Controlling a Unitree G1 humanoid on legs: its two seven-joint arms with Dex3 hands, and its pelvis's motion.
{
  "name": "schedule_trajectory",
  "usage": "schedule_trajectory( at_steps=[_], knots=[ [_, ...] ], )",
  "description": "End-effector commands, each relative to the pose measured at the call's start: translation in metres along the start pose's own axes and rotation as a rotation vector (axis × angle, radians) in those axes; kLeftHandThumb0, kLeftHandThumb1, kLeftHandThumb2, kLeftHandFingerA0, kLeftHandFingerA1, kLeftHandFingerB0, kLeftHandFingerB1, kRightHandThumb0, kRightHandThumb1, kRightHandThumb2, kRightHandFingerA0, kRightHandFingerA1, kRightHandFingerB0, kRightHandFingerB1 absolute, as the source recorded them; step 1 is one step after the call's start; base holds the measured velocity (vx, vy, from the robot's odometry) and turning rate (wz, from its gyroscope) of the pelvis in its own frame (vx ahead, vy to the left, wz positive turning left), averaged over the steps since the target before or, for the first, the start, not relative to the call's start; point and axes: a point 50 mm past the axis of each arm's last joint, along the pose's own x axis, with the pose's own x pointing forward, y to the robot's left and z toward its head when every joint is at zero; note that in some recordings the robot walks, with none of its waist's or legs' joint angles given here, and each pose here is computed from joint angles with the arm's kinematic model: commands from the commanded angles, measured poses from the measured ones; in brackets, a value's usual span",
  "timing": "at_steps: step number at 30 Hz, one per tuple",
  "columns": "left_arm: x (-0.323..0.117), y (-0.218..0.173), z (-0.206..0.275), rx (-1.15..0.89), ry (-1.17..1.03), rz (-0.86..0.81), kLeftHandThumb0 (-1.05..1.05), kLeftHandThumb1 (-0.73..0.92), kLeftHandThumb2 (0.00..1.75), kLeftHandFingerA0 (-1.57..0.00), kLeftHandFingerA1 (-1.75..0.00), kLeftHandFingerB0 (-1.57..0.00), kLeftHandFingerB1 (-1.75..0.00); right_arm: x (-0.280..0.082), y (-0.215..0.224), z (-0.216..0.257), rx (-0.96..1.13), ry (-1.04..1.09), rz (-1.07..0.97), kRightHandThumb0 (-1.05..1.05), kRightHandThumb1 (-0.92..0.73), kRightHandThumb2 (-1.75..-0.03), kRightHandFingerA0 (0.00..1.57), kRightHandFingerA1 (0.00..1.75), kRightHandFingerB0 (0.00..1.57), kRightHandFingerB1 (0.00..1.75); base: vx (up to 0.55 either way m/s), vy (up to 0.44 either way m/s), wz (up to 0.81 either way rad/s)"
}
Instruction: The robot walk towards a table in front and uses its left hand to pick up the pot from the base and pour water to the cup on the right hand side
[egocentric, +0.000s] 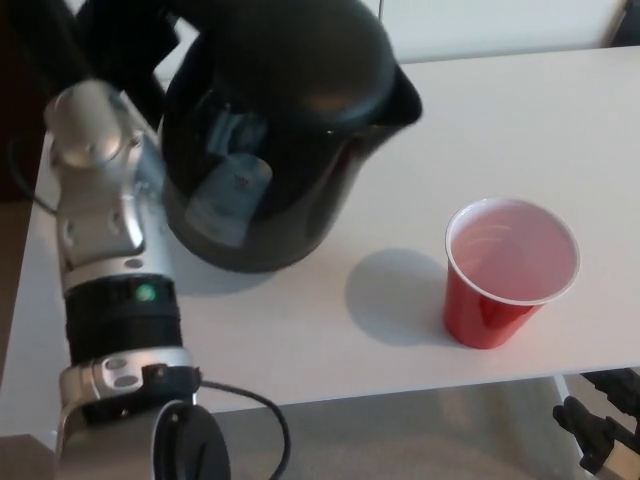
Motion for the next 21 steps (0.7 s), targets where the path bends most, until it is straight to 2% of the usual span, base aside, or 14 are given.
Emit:
schedule_trajectory(
  at_steps=[1,4,6,11,13,14,17,18,20,21],
  knots=[
    [-0.021,0.017,-0.049,-0.543,0.411,0.011,-0.05,0.71,0.57,-0.75,-1.75,-0.29,-1.5,0.001,-0.007,0.004,-0.018,-0.022,-0.018,-0.62,-0.75,-0.61,0.39,0.47,0.21,0.36,0.0,0.0,0.0],
    [-0.024,0.019,-0.06,-0.538,0.45,0.001,-0.06,0.71,0.58,-0.73,-1.75,-0.24,-1.5,0.002,-0.006,0.006,-0.029,-0.02,-0.018,-0.63,-0.76,-0.61,0.4,0.45,0.2,0.36,0.0,0.0,0.0],
    [-0.028,0.02,-0.07,-0.527,0.484,0.009,-0.06,0.7,0.58,-0.74,-1.75,-0.29,-1.4,0.003,-0.006,0.007,-0.029,-0.022,-0.014,-0.61,-0.76,-0.62,0.39,0.45,0.2,0.36,0.0,0.0,0.0],
    [-0.037,0.019,-0.085,-0.508,0.529,-0.007,-0.08,0.68,0.57,-0.79,-1.75,-0.35,-1.52,0.004,-0.006,0.009,-0.036,-0.031,-0.006,-0.63,-0.75,-0.61,0.39,0.45,0.2,0.36,0.0,0.0,0.0],
    [-0.039,0.018,-0.087,-0.508,0.539,-0.007,-0.07,0.67,0.57,-0.8,-1.75,-0.36,-1.49,0.005,-0.006,0.011,-0.037,-0.035,-0.005,-0.63,-0.75,-0.61,0.39,0.45,0.2,0.36,0.0,0.0,0.0],
    [-0.04,0.017,-0.089,-0.505,0.544,-0.01,-0.15,0.53,0.77,-1.19,-1.51,-0.57,-1.13,0.005,-0.005,0.011,-0.032,-0.038,-0.005,-0.63,-0.75,-0.61,0.39,0.46,0.2,0.36,0.0,0.0,0.0],
    [-0.041,0.017,-0.089,-0.506,0.549,-0.013,-0.15,0.53,0.77,-1.19,-1.51,-0.57,-1.13,0.005,-0.005,0.012,-0.03,-0.039,-0.005,-0.63,-0.75,-0.61,0.39,0.46,0.2,0.36,0.0,0.0,0.0],
    [-0.043,0.016,-0.091,-0.486,0.557,-0.031,-0.12,0.64,0.57,-0.83,-1.75,-0.45,-1.56,0.006,-0.005,0.013,-0.031,-0.042,-0.003,-0.63,-0.75,-0.61,0.38,0.45,0.2,0.36,0.0,0.0,0.0],
    [-0.046,0.014,-0.094,-0.457,0.57,-0.059,-0.12,0.64,0.57,-0.83,-1.75,-0.45,-1.56,0.007,-0.005,0.015,-0.032,-0.046,0.0,-0.63,-0.75,-0.61,0.38,0.45,0.2,0.36,0.0,0.0,0.0],
    [-0.05,0.013,-0.097,-0.388,0.564,-0.145,-0.15,0.57,0.56,-0.82,-1.75,-0.6,-1.52,0.007,-0.005,0.016,-0.024,-0.046,0.002,-0.61,-0.74,-0.61,0.38,0.46,0.2,0.36,0.0,0.0,0.0]
  ],
)
